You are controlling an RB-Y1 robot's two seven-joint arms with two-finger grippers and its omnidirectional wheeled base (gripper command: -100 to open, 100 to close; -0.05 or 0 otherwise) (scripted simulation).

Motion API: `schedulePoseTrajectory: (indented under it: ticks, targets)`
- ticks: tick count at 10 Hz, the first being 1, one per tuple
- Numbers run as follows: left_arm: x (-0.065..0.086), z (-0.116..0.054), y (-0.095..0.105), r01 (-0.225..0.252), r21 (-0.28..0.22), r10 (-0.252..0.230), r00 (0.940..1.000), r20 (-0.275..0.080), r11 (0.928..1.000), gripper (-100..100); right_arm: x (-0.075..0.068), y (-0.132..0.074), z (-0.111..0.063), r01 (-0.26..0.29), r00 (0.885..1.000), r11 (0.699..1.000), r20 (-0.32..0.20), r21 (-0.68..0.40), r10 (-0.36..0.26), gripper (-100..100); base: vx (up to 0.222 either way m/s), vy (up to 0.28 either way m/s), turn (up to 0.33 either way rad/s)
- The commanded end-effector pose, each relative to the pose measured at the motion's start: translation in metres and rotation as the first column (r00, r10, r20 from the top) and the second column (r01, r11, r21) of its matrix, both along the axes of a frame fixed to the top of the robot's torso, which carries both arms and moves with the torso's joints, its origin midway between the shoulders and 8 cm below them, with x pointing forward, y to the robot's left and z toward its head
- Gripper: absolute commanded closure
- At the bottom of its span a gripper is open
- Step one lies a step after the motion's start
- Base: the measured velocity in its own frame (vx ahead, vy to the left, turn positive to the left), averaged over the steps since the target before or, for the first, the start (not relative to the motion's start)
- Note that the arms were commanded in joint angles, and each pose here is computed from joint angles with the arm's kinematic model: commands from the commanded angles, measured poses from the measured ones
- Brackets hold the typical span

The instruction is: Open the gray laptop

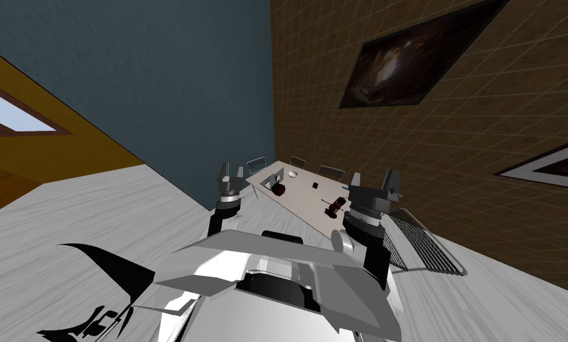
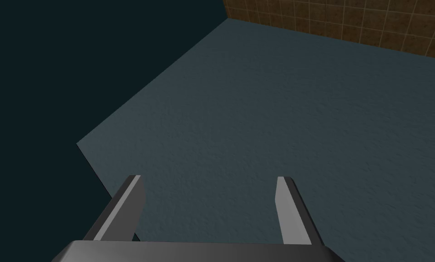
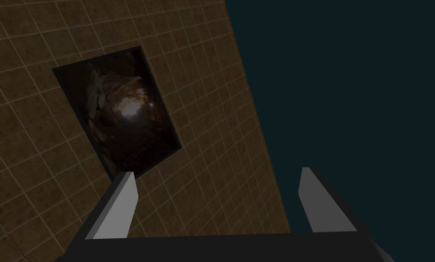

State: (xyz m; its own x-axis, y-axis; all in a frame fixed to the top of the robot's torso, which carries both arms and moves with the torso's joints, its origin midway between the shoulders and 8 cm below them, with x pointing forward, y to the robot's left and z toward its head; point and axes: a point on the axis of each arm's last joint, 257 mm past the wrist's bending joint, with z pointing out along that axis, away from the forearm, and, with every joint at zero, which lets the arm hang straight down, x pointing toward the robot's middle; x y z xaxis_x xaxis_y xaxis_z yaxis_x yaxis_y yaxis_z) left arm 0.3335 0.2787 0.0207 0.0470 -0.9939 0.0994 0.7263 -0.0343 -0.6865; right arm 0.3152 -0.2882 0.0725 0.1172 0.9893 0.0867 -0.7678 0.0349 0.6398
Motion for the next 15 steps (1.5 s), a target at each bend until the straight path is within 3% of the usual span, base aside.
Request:
schedulePoseTrajectory:
  ticks: [1,9,10,15]
  targets:
    - [0.0,0.0,0.0,0.0,0.0,0.0,1.0,0.0,1.0,0,0.0,0.0,0.0,0.0,1.0,1.0,0.0,0.0,0.0,0,0.0,0.0,0.0]
    - [0.0,0.0,0.0,0.0,0.0,0.0,1.0,0.0,1.0,0,0.0,0.0,0.0,0.0,1.0,1.0,0.0,0.0,0.0,0,0.0,0.0,0.0]
    - [0.007,-0.005,-0.003,0.024,0.029,-0.023,0.9994,-0.024,0.9993,-100,0.0,0.0,0.0,0.0,1.0,1.0,0.0,0.0,0.0,0,0.014,0.006,-0.035]
    - [0.042,-0.036,0.002,0.068,0.034,-0.063,0.9891,-0.133,0.9971,-100,0.0,0.0,0.0,0.0,1.0,1.0,0.0,0.0,0.0,0,0.027,0.021,-0.05]
